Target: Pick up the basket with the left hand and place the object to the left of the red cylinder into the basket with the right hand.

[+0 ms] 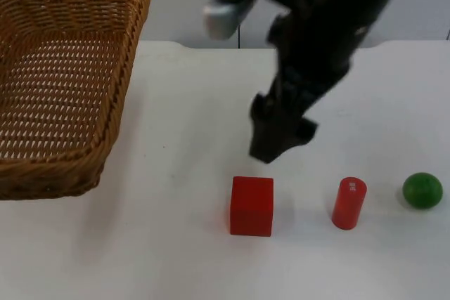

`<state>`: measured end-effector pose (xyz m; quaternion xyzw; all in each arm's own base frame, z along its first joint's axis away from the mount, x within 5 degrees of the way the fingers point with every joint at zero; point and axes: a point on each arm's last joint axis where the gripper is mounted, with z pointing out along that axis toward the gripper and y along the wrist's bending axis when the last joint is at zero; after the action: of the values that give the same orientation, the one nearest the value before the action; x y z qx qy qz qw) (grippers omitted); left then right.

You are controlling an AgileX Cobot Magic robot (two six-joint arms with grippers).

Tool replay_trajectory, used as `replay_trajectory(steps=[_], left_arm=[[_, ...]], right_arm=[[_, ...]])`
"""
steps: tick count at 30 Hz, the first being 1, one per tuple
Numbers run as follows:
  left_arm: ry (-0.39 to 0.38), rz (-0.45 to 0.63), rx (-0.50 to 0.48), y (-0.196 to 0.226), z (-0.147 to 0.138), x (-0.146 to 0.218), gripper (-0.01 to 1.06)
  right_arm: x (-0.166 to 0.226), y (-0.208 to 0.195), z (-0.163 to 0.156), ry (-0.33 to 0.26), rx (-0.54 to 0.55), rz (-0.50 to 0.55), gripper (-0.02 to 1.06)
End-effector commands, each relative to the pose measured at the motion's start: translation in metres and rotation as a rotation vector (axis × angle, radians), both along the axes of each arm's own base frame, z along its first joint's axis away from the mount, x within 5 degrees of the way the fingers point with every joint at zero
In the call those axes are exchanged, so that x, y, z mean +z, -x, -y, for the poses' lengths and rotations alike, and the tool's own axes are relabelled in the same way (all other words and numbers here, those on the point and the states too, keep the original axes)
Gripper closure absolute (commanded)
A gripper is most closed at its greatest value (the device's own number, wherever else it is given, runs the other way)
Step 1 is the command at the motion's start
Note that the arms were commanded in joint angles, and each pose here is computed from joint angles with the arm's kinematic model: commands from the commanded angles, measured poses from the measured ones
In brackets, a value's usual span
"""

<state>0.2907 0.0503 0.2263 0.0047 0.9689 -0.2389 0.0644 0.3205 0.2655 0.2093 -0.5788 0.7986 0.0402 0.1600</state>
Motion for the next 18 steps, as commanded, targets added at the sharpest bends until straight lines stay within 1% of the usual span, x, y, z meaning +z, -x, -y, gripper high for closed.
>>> replay_trajectory(steps=[1,3,6,7,10,13,14,15,16,17,18], left_arm=[[0.029,0.023,0.006,0.001,0.003,0.006,1.05],[0.029,0.023,0.006,0.001,0.003,0.006,1.05],[0.030,0.024,0.007,0.001,0.003,0.007,1.05],[0.030,0.024,0.007,0.001,0.003,0.007,1.05],[0.030,0.024,0.007,0.001,0.003,0.007,1.05],[0.030,0.024,0.007,0.001,0.003,0.007,1.05],[0.030,0.024,0.007,0.001,0.003,0.007,1.05],[0.030,0.024,0.007,0.001,0.003,0.007,1.05],[0.030,0.024,0.007,0.001,0.003,0.007,1.05],[0.030,0.024,0.007,0.001,0.003,0.007,1.05],[0.030,0.024,0.007,0.001,0.003,0.007,1.05]], right_arm=[[-0.009,-0.004,-0.012,0.020,0.073,0.013,0.00],[-0.031,-0.011,-0.019,0.048,0.105,-0.009,0.00],[-0.058,-0.017,-0.024,0.075,0.111,-0.043,0.00],[-0.058,-0.017,-0.024,0.075,0.111,-0.043,0.00],[-0.083,-0.019,-0.026,0.098,0.109,-0.076,0.00],[-0.094,-0.019,-0.027,0.107,0.111,-0.087,0.03],[-0.099,-0.019,-0.028,0.108,0.112,-0.091,0.07],[-0.102,-0.018,-0.029,0.109,0.109,-0.095,0.15],[-0.104,-0.018,-0.029,0.112,0.107,-0.100,0.22],[-0.106,-0.016,-0.030,0.114,0.105,-0.105,0.33],[-0.106,-0.016,-0.030,0.114,0.105,-0.105,0.33]])
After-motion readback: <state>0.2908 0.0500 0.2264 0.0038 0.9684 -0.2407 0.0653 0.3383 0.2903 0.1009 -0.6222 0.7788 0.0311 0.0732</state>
